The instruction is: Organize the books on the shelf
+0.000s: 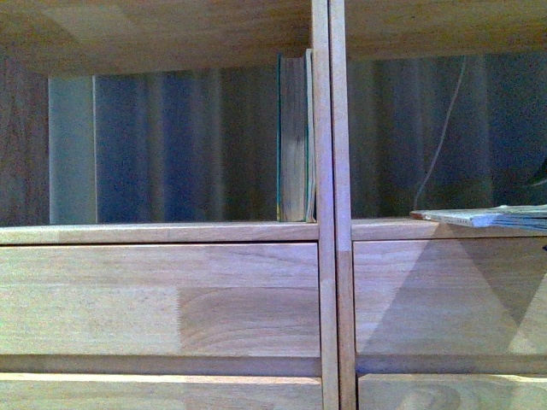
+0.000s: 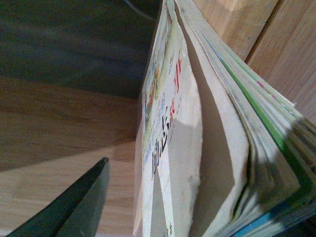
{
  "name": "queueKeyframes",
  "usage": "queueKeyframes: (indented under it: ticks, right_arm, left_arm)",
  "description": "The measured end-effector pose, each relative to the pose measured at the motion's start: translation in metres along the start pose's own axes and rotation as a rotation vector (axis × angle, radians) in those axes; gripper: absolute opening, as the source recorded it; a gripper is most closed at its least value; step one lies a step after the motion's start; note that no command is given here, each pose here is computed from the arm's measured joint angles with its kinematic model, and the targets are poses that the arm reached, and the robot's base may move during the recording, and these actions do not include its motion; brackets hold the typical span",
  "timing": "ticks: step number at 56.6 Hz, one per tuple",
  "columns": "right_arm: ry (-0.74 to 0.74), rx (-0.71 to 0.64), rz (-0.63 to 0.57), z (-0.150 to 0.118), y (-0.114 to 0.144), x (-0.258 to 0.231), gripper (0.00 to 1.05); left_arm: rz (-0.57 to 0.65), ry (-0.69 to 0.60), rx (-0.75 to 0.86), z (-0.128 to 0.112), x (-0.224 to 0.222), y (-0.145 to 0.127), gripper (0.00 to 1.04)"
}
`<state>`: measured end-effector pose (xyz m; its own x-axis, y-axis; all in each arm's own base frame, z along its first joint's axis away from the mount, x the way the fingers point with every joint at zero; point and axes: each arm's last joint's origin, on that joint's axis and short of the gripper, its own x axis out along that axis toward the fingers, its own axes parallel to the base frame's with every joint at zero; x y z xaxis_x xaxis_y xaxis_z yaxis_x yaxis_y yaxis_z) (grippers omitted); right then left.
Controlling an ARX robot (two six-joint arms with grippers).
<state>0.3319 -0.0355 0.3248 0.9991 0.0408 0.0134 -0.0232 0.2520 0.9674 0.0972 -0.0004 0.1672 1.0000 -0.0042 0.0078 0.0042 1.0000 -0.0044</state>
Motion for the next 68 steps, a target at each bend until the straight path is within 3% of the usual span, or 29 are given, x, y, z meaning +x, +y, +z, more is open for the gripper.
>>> queueKeyframes:
  ticks: [21,31,37,45,55,68]
  right_arm:
    - [0.027,0.021,0.039,-0.006,-0.005,-0.002,0.08]
    - [0.063,0.016,0.097,-0.003,-0.008,-0.017,0.07]
    - [0.08,-0.007,0.166,0.002,-0.003,-0.034,0.07]
    - [0.086,-0.049,0.26,0.012,0.012,-0.058,0.07]
    - [0.086,-0.157,0.408,0.025,0.037,-0.1,0.07]
    - [0.152,-0.323,0.541,0.012,0.051,-0.126,0.07]
  left_arm:
    - [0.0,0.0,0.0,0.0,0.0,0.0,0.97]
    - [-0.03,0.01,-0.007,0.0,0.0,0.0,0.97]
    - [-0.347,0.115,-0.094,0.004,0.008,0.007,0.97]
    - [-0.532,0.1,-0.164,0.021,0.022,0.024,0.97]
    - [-0.464,0.039,-0.193,0.047,0.053,0.052,0.97]
    - [-0.421,-0.036,-0.237,0.089,0.112,0.069,0.97]
